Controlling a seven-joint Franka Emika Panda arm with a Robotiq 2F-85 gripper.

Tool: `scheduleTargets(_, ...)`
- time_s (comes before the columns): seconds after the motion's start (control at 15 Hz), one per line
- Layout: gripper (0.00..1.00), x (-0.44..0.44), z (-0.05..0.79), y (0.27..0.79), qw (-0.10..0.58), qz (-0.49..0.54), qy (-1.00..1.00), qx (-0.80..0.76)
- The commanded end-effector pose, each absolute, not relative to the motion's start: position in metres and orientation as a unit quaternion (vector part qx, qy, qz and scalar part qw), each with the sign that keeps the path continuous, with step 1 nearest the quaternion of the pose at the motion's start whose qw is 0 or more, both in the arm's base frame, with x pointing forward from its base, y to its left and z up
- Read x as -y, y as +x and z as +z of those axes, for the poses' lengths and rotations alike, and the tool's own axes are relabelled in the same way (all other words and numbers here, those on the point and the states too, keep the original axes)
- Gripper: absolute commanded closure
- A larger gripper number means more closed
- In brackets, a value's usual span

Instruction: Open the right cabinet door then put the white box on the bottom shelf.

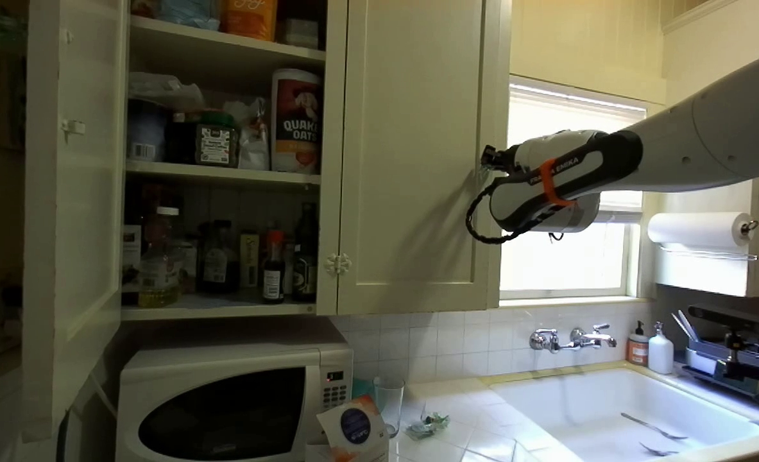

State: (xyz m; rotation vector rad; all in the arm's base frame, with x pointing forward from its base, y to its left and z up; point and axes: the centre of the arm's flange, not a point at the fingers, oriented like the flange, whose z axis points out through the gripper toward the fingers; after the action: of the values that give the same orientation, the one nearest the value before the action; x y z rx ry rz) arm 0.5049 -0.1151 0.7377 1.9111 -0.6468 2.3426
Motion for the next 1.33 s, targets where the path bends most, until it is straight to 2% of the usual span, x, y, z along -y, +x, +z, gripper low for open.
scheduleTargets(0.0,0.92,0.072,0.725,0.447,-0.012,0.756,0.63,0.177)
scheduleTargets(0.27,0.92,0.059,0.723,0.403,-0.029,0.756,0.632,0.17)
scheduleTargets(0.33,0.42,0.054,0.724,0.391,-0.04,0.754,0.635,0.162)
scheduleTargets(0.4,0.42,0.047,0.725,0.378,-0.054,0.754,0.635,0.158)
scheduleTargets(0.8,0.01,-0.012,0.738,0.305,-0.153,0.747,0.637,0.113)
scheduleTargets(1.07,0.0,-0.05,0.756,0.26,-0.217,0.716,0.66,0.067)
scheduleTargets(1.27,0.0,-0.076,0.767,0.227,-0.239,0.676,0.697,0.008)
